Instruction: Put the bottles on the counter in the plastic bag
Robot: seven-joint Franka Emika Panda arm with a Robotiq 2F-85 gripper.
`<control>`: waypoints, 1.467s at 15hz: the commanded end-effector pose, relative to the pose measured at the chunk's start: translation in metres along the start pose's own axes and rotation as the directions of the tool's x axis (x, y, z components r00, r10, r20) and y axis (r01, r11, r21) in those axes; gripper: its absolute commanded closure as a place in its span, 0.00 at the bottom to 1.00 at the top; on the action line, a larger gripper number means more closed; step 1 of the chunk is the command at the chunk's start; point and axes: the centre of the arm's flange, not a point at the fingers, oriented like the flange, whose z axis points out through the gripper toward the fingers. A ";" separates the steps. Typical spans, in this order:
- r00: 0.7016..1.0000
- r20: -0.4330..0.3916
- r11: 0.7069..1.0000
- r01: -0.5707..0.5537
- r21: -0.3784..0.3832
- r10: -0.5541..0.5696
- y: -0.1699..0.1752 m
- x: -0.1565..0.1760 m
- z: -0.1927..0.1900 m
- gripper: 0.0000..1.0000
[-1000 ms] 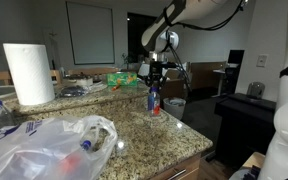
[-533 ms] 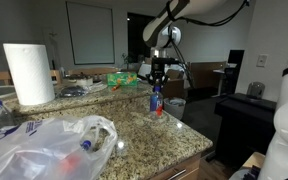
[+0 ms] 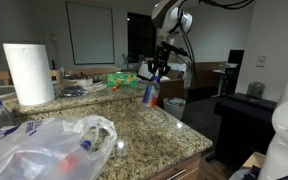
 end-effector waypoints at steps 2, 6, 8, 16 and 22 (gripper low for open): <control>0.985 0.052 0.971 0.154 0.185 -0.166 -0.042 0.004 0.040 0.88; 0.943 0.113 0.907 0.261 0.330 -0.312 -0.104 0.015 0.094 0.88; 0.910 0.144 0.868 0.308 0.390 -0.388 -0.130 0.018 0.109 0.88; 0.682 0.256 0.670 0.452 0.588 -0.685 -0.199 0.007 0.120 0.88; 0.473 0.298 0.517 0.446 0.731 -0.829 -0.246 0.005 0.177 0.88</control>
